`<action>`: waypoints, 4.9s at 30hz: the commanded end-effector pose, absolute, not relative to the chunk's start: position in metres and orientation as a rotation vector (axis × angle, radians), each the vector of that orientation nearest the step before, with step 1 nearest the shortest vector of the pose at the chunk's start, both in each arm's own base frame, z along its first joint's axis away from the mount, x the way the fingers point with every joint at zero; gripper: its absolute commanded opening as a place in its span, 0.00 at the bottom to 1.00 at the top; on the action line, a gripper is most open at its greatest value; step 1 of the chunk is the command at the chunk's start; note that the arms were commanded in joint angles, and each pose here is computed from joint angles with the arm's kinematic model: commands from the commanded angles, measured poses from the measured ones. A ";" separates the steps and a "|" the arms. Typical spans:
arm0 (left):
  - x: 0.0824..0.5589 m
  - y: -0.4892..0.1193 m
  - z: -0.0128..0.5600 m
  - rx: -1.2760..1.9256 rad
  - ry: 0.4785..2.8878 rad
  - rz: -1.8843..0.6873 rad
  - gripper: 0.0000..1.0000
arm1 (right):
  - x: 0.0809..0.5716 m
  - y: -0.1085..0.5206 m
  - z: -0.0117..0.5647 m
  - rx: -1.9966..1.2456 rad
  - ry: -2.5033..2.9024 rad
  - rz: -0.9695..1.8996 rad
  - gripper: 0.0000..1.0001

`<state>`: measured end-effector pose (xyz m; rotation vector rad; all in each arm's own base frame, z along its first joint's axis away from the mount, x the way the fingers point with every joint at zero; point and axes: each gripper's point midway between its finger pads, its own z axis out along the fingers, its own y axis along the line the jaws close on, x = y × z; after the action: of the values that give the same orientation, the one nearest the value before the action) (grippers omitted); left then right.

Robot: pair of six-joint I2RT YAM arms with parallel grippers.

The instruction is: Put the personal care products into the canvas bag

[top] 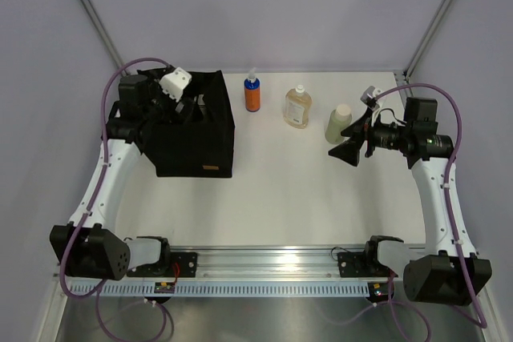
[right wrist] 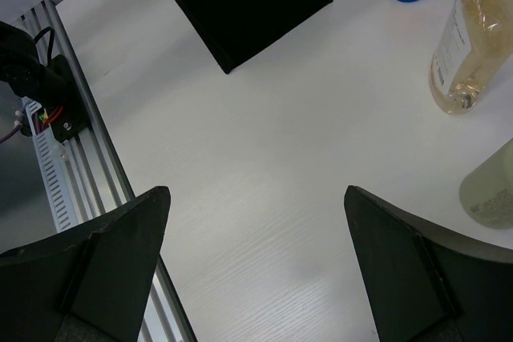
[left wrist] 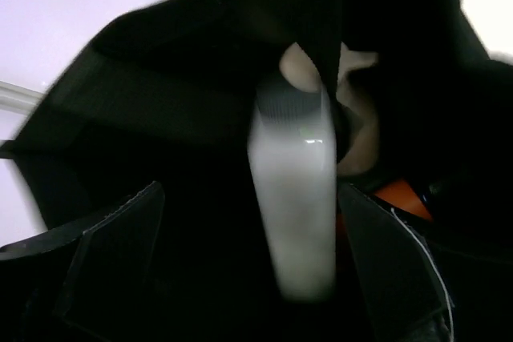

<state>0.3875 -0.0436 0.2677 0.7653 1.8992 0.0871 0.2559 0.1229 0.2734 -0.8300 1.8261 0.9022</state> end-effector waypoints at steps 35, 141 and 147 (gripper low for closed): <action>0.193 -0.164 0.302 0.395 1.667 -1.092 0.99 | 0.410 0.056 0.244 -0.265 2.070 0.252 0.99; 0.187 -0.372 0.240 1.010 1.526 -0.779 0.00 | 0.243 0.157 0.303 -0.908 1.700 0.952 1.00; 0.209 -0.301 0.323 0.936 1.653 -0.518 0.00 | 0.272 0.132 0.290 -0.729 1.744 0.830 0.99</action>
<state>0.1895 -0.3196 0.1847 1.1332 1.8406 -0.5460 0.2521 0.1462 0.2829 -0.8324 1.7703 0.9122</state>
